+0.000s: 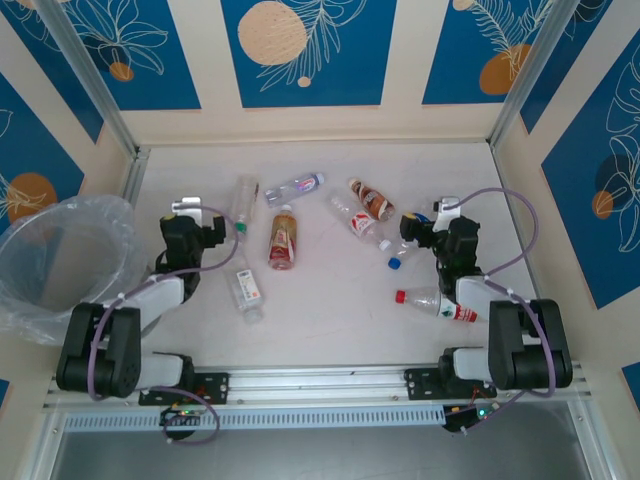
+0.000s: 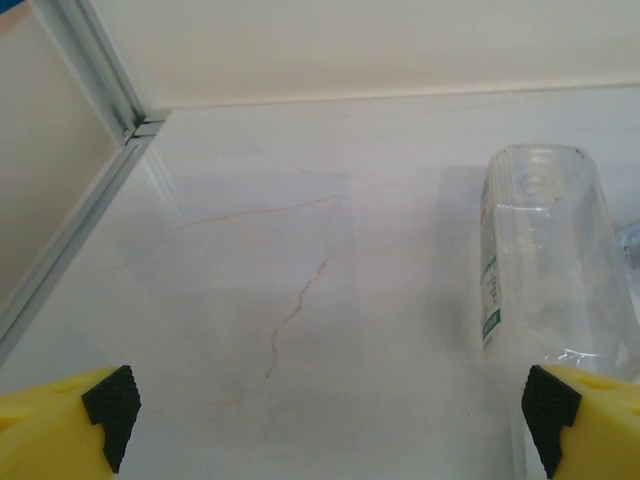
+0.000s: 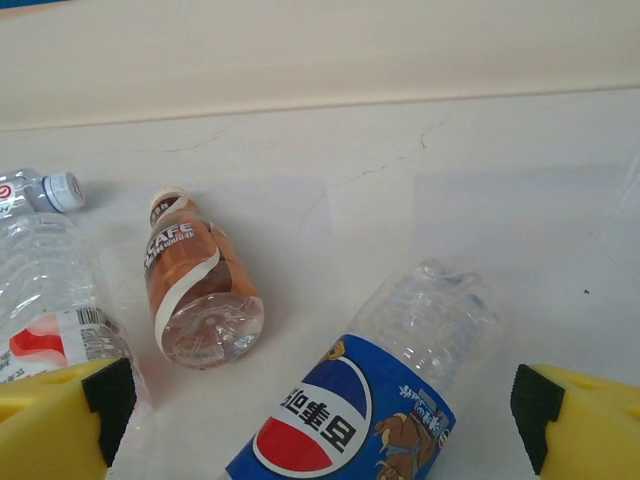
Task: Put the plastic bottles in the bin
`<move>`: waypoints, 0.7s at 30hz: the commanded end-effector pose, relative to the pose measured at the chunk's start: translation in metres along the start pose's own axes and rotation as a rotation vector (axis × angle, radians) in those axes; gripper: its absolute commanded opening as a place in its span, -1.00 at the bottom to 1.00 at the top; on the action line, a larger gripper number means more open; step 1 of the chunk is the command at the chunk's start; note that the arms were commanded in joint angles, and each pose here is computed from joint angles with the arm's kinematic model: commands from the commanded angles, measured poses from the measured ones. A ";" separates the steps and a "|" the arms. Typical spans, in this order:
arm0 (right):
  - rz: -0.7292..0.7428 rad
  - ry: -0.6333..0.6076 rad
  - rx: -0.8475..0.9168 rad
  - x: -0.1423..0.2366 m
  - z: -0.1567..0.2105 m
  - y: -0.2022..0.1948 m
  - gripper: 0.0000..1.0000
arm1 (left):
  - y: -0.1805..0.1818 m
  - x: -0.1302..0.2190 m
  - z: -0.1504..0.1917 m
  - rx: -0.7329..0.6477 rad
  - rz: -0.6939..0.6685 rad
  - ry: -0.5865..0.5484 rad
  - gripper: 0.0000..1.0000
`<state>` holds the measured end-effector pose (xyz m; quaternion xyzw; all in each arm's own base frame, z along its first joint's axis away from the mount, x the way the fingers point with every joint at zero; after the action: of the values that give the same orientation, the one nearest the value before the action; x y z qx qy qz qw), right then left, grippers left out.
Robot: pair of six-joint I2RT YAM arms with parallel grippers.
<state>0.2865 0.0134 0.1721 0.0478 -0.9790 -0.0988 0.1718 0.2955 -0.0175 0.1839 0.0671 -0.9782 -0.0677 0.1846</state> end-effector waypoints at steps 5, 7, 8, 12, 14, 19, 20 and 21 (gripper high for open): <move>0.076 0.110 -0.193 0.018 -0.021 0.005 0.98 | -0.004 0.026 -0.032 0.247 -0.123 0.213 0.99; 0.090 0.121 -0.219 0.024 -0.020 0.004 0.99 | -0.014 0.037 -0.037 0.265 -0.120 0.235 0.99; 0.103 0.125 -0.235 0.027 -0.020 0.004 0.98 | -0.020 0.043 -0.038 0.273 -0.115 0.252 0.99; 0.142 0.162 -0.332 0.042 -0.023 0.004 0.99 | -0.030 0.069 -0.034 0.354 -0.153 0.405 0.99; 0.104 0.195 -0.349 0.051 -0.027 0.009 0.99 | -0.036 0.079 -0.028 0.381 -0.121 0.479 0.99; 0.051 0.252 -0.366 0.061 -0.028 0.016 0.98 | -0.043 0.100 -0.019 0.406 -0.021 0.569 0.99; 0.050 0.267 -0.366 0.062 -0.027 0.017 0.99 | -0.044 0.102 -0.016 0.409 0.002 0.591 0.99; 0.053 0.279 -0.367 0.064 -0.026 0.017 0.99 | -0.046 0.104 -0.014 0.413 0.031 0.613 0.99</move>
<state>0.2429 0.0127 0.2187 -0.0079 -0.9277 -0.2477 0.2792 0.2278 -0.0789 0.2319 0.1190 -0.8979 0.1329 0.4024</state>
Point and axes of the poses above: each hand's point on the last joint's axis, 136 mm out from that joint toward the fingers, its own x axis back along the fingers, its own y axis along the line the jaws close on, z = x × y, the point moved 10 cm from there along x, back along the fingers, and after that the axes turned 5 degrees about -x, right-handed, at the moved point
